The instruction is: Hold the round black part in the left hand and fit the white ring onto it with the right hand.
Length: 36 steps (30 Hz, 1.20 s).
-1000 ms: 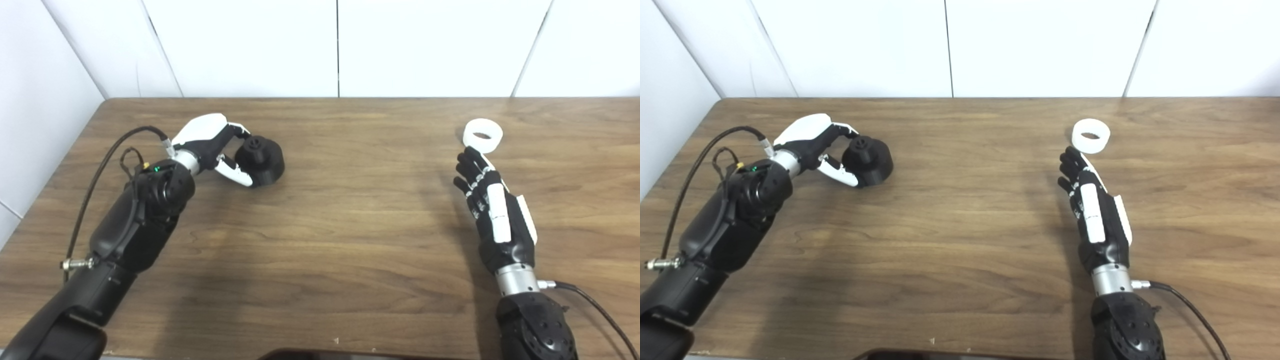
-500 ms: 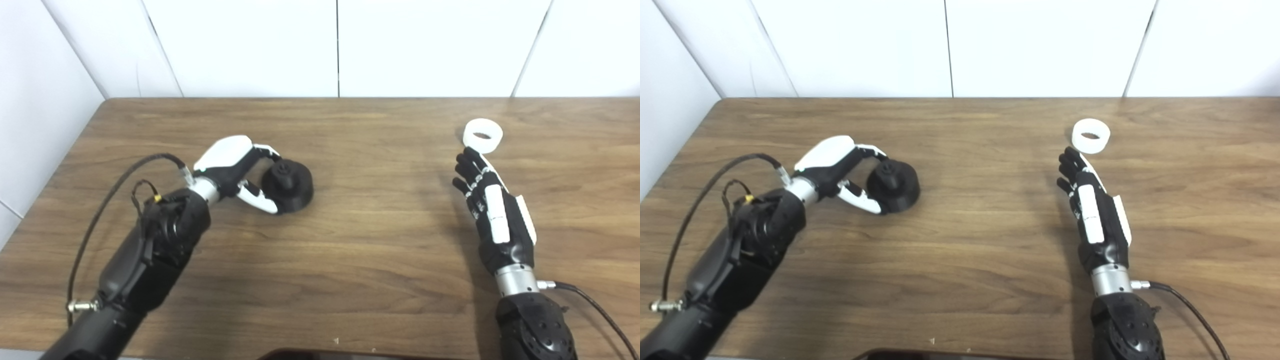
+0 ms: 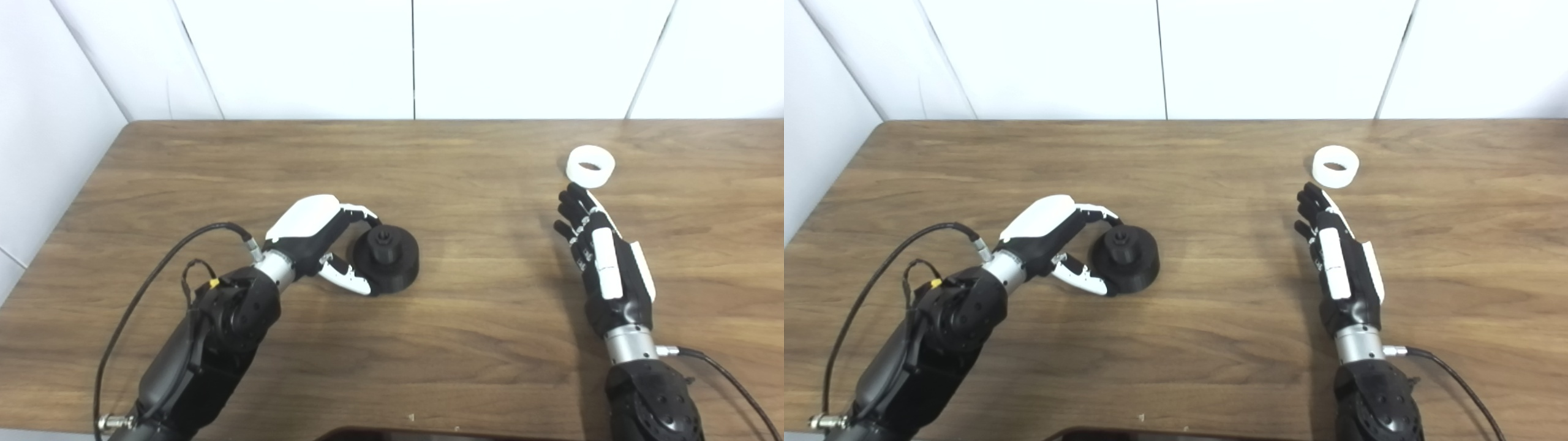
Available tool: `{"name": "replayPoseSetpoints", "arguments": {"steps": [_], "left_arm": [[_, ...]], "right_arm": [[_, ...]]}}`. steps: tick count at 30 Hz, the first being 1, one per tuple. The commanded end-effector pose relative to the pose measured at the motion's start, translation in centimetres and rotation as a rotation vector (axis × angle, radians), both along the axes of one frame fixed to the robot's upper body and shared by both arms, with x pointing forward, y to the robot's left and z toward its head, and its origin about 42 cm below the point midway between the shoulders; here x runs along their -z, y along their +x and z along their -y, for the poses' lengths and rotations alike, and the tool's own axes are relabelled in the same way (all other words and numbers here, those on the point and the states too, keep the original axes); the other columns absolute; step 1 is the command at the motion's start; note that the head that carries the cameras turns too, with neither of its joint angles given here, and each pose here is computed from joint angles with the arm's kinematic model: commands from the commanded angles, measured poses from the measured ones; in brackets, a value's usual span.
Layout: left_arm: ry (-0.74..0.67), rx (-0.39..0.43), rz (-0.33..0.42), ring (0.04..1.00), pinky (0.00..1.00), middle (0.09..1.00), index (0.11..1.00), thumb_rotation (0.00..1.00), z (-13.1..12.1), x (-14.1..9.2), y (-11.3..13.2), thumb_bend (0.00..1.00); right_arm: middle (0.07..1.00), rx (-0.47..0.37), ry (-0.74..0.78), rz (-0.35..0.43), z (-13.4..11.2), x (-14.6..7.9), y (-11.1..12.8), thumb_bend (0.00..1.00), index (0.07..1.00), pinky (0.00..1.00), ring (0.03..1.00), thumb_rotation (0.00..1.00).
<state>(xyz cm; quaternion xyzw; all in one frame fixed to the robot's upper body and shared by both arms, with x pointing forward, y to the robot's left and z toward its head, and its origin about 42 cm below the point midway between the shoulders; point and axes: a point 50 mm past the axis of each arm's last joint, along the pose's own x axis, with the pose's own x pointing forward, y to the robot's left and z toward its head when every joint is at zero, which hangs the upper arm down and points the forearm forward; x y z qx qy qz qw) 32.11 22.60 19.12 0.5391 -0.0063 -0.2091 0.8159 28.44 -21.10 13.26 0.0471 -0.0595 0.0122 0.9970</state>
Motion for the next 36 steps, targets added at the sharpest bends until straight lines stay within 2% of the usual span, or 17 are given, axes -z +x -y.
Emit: {"name": "replayPoseSetpoints", "arguments": {"steps": [1, 7, 16, 32, 34, 36], "left_arm": [[-0.001, 0.028, 0.04, 0.901, 0.83, 0.857, 0.724, 0.26, 0.6, -0.9, -0.4, 0.77], [-0.017, 0.065, 0.008, 0.902, 0.83, 0.856, 0.727, 0.26, 1.3, -0.1, -1.6, 0.77], [-0.031, 0.113, 0.01, 0.911, 0.86, 0.857, 0.719, 0.24, 2.5, 0.4, -2.8, 0.77], [-0.039, 0.148, 0.0, 0.921, 0.85, 0.864, 0.718, 0.26, 3.6, 0.8, -3.3, 0.76], [-0.04, 0.148, -0.002, 0.919, 0.85, 0.862, 0.716, 0.25, 3.6, 0.8, -3.3, 0.77], [-0.04, 0.151, -0.006, 0.919, 0.85, 0.861, 0.717, 0.25, 3.6, 0.9, -3.2, 0.77]], "right_arm": [[0.892, 0.003, 0.019, 0.005, -0.5, -0.1, -0.5, 0.62, 0.882, 0.9, 0.926, 0.88], [0.896, 0.007, 0.013, 0.0, -0.6, -0.2, -0.7, 0.61, 0.885, 0.89, 0.925, 0.89], [0.905, 0.0, 0.001, 0.0, -0.7, -0.1, -0.7, 0.62, 0.894, 0.9, 0.93, 0.9], [0.898, 0.019, 0.003, 0.022, -0.3, -1.1, -0.8, 0.61, 0.886, 0.9, 0.927, 0.88], [0.908, 0.034, -0.042, 0.055, 0.5, -2.1, -0.5, 0.59, 0.887, 0.87, 0.922, 0.86], [0.91, 0.097, -0.261, 0.103, 2.5, -4.2, 0.4, 0.55, 0.883, 0.84, 0.915, 0.82]]}}
